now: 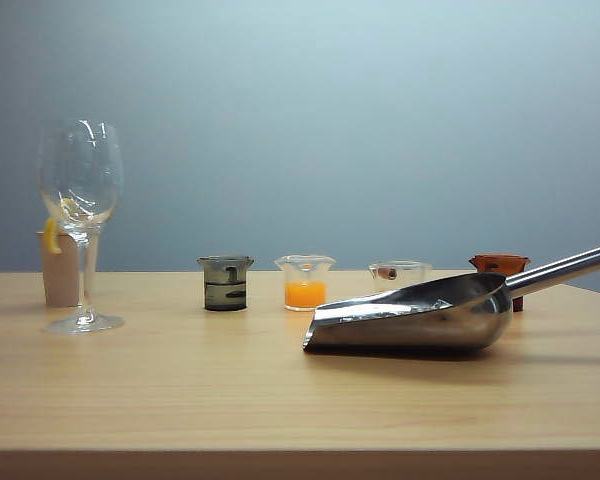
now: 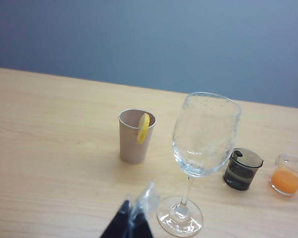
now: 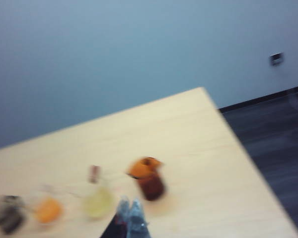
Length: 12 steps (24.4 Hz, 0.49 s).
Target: Pick up the ice scoop on the desk filled with ice cubes, pour the ice into the goblet, and finally put the scoop back on the table.
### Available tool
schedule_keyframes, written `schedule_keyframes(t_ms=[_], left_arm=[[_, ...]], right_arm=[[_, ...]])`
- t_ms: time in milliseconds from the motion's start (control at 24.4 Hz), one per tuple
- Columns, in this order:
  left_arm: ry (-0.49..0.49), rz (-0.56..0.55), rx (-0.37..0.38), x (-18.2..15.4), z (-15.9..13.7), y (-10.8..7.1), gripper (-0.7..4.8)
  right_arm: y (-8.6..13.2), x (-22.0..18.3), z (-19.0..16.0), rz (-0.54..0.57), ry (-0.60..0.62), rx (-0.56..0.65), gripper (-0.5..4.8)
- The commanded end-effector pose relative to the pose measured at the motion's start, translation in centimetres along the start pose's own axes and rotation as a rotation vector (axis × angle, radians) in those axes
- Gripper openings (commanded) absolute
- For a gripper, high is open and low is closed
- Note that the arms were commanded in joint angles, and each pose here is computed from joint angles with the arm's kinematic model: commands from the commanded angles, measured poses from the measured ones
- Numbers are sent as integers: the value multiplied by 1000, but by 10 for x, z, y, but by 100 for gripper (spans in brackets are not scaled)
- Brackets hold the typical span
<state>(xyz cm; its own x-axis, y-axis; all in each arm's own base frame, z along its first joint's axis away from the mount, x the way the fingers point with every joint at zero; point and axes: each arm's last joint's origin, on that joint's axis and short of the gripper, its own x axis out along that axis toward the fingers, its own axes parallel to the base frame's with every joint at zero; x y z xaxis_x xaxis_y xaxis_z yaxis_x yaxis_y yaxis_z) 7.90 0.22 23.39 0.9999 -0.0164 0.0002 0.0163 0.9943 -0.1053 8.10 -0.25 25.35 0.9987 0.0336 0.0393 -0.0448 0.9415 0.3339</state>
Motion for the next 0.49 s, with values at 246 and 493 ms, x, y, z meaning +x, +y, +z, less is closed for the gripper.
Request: schedule_keyframes(t_ms=[246,493], left_arm=[[112,-134,101,37,67,-9,-5],[185,-342,74,65,83,-22,-5]], right_arm=[[5,57,4,20,224,364,-5],[13,65,-41,-3,263,543,-4]])
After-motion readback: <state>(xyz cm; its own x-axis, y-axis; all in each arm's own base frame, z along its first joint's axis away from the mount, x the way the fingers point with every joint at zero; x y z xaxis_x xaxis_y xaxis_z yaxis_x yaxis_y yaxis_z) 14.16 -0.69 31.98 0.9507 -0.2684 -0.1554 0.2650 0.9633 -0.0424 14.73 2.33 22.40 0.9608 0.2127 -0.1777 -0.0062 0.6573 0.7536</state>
